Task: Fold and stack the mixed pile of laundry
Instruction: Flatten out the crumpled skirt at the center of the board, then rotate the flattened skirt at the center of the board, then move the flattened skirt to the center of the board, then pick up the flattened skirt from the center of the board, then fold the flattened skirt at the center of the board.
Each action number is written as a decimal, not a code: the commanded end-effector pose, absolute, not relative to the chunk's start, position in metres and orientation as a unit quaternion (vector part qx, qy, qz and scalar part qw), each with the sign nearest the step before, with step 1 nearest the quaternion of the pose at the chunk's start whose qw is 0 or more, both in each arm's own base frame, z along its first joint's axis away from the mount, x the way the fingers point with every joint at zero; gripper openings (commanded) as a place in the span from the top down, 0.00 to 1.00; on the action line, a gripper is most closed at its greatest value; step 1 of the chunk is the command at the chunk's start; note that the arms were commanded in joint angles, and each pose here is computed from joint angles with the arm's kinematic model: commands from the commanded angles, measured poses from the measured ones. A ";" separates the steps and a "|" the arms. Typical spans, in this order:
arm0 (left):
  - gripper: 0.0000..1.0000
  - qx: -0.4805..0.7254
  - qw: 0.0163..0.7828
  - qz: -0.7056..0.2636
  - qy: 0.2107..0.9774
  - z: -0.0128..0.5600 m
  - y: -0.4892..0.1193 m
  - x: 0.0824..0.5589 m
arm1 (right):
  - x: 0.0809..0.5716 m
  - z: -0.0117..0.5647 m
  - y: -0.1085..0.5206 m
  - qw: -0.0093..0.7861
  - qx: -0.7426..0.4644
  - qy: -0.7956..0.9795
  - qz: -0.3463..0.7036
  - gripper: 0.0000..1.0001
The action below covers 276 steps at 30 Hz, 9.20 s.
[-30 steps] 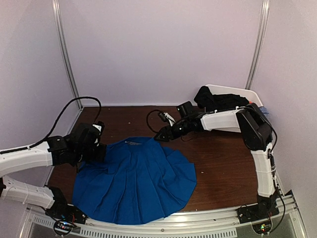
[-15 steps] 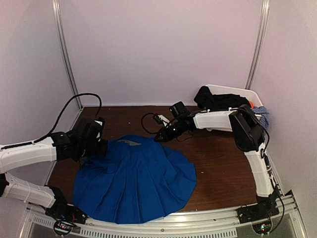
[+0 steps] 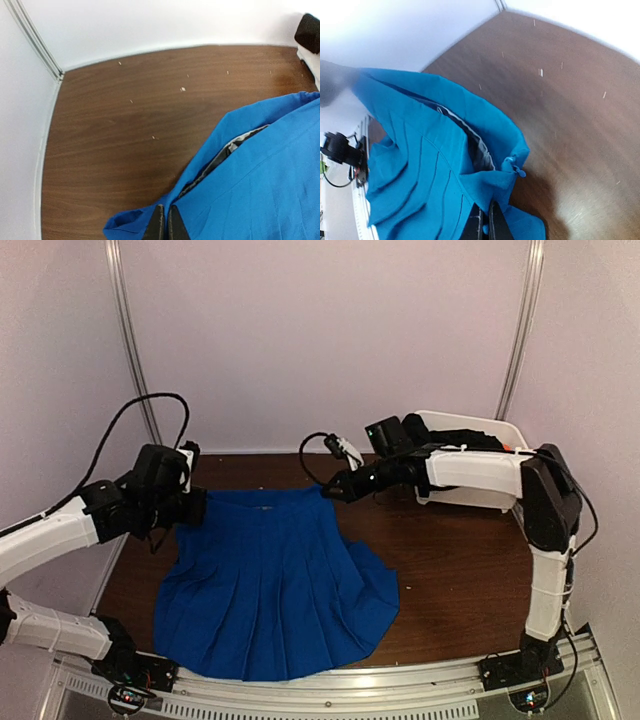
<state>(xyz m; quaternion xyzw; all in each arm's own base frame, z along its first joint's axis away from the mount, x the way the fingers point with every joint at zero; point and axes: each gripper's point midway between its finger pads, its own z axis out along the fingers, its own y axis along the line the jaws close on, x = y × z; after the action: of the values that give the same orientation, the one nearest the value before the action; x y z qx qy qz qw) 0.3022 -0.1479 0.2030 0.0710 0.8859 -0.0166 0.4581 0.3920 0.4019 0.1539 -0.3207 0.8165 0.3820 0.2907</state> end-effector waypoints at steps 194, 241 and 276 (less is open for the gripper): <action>0.31 0.176 0.303 -0.213 0.912 0.094 -0.201 0.169 | 0.176 0.027 0.341 0.232 -0.585 0.772 0.094 0.76; 1.00 0.369 0.384 -0.104 0.840 0.131 -0.244 0.119 | 0.154 0.118 0.354 0.316 -0.540 0.759 0.181 1.00; 1.00 0.411 0.479 -0.031 0.775 0.219 -0.308 0.425 | 0.351 0.138 0.318 0.344 -0.346 0.848 0.210 1.00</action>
<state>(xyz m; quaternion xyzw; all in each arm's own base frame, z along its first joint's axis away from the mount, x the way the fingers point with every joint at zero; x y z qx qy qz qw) 0.3817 -0.2815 0.2105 0.3718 0.8112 -0.0155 0.4511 0.3159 0.3293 0.1435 -0.3856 0.8321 0.2171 0.3344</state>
